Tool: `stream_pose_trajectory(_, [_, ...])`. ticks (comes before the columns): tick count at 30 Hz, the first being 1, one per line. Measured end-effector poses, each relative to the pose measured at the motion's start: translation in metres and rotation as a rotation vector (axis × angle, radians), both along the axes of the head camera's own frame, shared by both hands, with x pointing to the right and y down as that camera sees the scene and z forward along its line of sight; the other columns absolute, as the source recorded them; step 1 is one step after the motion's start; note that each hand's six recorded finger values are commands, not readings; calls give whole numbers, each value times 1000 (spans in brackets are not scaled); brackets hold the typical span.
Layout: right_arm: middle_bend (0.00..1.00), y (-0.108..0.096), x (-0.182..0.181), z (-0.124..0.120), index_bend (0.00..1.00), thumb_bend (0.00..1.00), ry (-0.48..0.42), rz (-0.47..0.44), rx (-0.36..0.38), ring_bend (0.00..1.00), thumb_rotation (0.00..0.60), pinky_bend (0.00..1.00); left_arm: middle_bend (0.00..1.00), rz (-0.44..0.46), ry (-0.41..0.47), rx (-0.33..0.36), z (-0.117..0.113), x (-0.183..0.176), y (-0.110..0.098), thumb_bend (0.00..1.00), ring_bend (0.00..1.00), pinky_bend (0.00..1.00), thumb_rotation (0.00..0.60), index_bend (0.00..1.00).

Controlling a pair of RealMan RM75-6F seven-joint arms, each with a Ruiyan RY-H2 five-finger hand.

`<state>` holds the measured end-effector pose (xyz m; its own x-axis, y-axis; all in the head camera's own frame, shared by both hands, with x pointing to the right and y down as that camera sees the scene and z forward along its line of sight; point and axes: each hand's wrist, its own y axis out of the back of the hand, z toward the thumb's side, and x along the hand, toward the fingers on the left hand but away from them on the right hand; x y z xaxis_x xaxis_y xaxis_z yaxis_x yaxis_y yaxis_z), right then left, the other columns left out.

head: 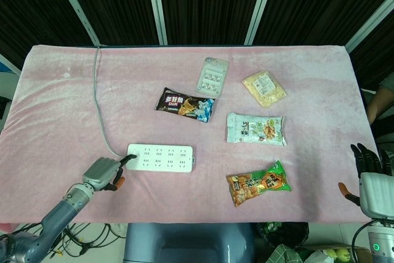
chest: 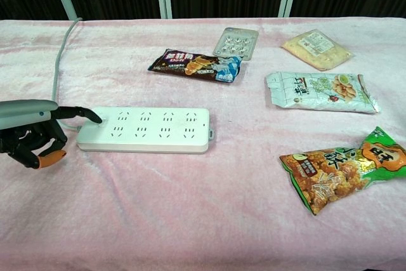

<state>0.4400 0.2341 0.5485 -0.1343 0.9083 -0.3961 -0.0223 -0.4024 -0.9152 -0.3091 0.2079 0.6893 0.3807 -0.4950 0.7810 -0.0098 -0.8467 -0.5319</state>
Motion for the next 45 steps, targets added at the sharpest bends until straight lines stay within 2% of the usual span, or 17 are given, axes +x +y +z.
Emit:
stream_pose_trajectory(13, [75,0,0,0,115,126,-2,3,-1,125,600,40,747,10,-29,-32,10,-3,4,511,806,818,600,208])
stream_pose_trajectory(18, [75,0,0,0,115,127,-2,2,-3,125,600,40,746,32,-55,-37,12,-6,6,511,805,818,600,202])
stream_pose_trajectory(21, [75,0,0,0,115,127,-1,2,-2,125,600,40,722,34,-57,-16,9,-4,3,504,783,812,600,186])
stream_pose_trajectory(24, [75,0,0,1,115,126,-1,2,-3,125,600,40,667,24,-36,41,-1,0,-3,459,708,762,600,176])
stream_pose_trajectory(26, [75,0,0,1,115,126,-2,3,-4,125,600,40,592,11,-10,106,-13,4,-10,404,598,684,600,170])
stream_pose_trajectory(27, [75,0,0,1,115,126,-2,3,-5,125,600,40,526,4,3,140,-20,5,-13,366,505,607,600,166])
stream_pose_trajectory(28, [75,0,-1,1,115,126,-2,2,-5,125,600,40,456,-9,26,203,-32,8,-20,329,409,514,600,163])
stream_pose_trajectory(29, [75,0,-1,1,115,127,-1,2,-5,125,600,40,424,-18,40,244,-40,8,-24,313,364,465,600,162])
stream_pose_trajectory(32, [75,0,-1,1,115,127,-2,3,-5,125,600,40,288,-53,82,365,-67,8,-34,240,163,223,600,158])
stream_pose_trajectory(34, [75,0,0,1,115,126,-2,4,-4,125,600,40,221,-89,106,447,-89,2,-39,197,73,114,600,156])
stream_pose_trajectory(37, [75,0,0,1,115,126,-2,6,-3,125,600,40,141,-138,100,521,-117,-16,-37,147,4,14,600,154])
stream_pose_trajectory(45, [75,0,-3,-1,115,127,1,-13,9,125,600,40,101,-297,-88,594,-153,-94,-5,132,0,0,600,153])
